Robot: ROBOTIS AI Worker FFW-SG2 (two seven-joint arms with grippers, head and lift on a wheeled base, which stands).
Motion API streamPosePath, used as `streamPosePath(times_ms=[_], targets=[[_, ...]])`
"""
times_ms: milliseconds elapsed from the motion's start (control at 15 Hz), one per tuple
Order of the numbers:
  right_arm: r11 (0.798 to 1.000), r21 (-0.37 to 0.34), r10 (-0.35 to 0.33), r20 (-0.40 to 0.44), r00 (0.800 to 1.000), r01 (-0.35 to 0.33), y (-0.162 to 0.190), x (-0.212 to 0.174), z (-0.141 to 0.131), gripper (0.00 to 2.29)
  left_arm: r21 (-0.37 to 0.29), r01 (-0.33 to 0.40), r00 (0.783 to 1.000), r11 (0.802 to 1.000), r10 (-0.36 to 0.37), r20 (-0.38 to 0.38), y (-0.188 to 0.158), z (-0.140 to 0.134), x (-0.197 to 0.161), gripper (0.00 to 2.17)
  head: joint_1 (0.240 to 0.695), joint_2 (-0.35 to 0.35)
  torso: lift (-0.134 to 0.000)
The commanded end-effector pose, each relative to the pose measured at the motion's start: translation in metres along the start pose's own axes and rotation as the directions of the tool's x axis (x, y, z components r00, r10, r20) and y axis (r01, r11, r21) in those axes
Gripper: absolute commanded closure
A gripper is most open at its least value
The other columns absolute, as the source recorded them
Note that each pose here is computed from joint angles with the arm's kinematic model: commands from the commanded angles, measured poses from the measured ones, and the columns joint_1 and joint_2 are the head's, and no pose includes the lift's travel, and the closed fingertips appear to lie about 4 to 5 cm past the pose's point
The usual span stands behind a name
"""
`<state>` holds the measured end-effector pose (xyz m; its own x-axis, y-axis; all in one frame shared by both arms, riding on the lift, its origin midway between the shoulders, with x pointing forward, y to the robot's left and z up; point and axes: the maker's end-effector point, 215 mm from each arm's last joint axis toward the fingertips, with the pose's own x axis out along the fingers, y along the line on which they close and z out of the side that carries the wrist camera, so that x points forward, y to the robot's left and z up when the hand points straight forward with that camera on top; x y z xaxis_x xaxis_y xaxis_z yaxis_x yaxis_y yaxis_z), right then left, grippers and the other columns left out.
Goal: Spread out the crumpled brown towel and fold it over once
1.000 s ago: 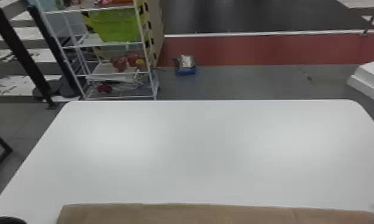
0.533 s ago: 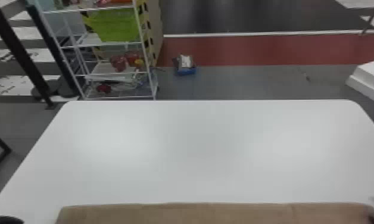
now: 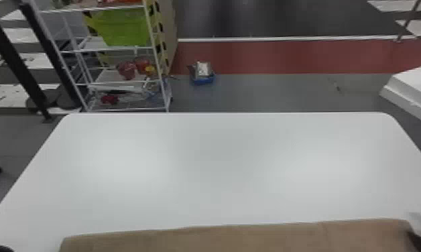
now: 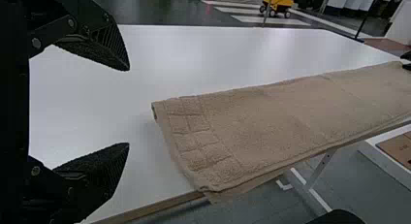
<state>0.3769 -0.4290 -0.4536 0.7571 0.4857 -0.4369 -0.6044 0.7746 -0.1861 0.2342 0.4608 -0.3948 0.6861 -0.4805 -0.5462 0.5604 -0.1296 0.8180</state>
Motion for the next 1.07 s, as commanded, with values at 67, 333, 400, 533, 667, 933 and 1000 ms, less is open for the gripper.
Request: streamPosePath(times_ms=[67,333,400,533,667,933,1000], targets=[[0.999,0.009,-0.036,0.050,0.998,0.036,-0.0087,-0.0176,0.0226,0.46,0.003,-0.005,1.000,1.000,0.005,-0.008,0.0016,-0.0019,-0.0041,0.40,0.695,0.060,-0.123],[1.000,0.008,-0.026,0.040,0.999,0.026,-0.0045,-0.0175,0.0196,0.46,0.005,-0.001,1.000,1.000,0.001,0.000,0.0011,0.0000,-0.0013,0.40,0.695,0.059,-0.123],[1.000,0.008,-0.026,0.040,0.999,0.026,-0.0045,-0.0175,0.0196,0.46,0.006,-0.002,1.000,1.000,0.002,0.005,0.0017,0.0012,0.0006,0.40,0.695,0.058,-0.123],[1.000,0.008,-0.025,0.040,0.999,0.025,-0.0039,-0.0170,0.0197,0.46,0.009,-0.002,1.000,1.000,0.002,0.005,0.0032,0.0007,0.0023,0.40,0.695,0.055,-0.123],[1.000,0.010,-0.022,0.041,0.999,0.022,-0.0030,-0.0165,0.0194,0.46,0.009,-0.001,1.000,1.000,0.000,0.005,0.0029,0.0007,0.0024,0.40,0.695,0.052,-0.123],[1.000,0.014,-0.017,0.039,0.999,0.017,-0.0011,-0.0155,0.0176,0.46,0.008,0.003,1.000,1.000,-0.003,0.006,0.0019,0.0007,0.0028,0.40,0.695,0.053,-0.123],[1.000,0.014,-0.017,0.039,0.999,0.017,-0.0014,-0.0160,0.0175,0.46,0.006,0.003,1.000,1.000,-0.003,0.006,0.0015,0.0007,0.0028,0.40,0.695,0.053,-0.123]])
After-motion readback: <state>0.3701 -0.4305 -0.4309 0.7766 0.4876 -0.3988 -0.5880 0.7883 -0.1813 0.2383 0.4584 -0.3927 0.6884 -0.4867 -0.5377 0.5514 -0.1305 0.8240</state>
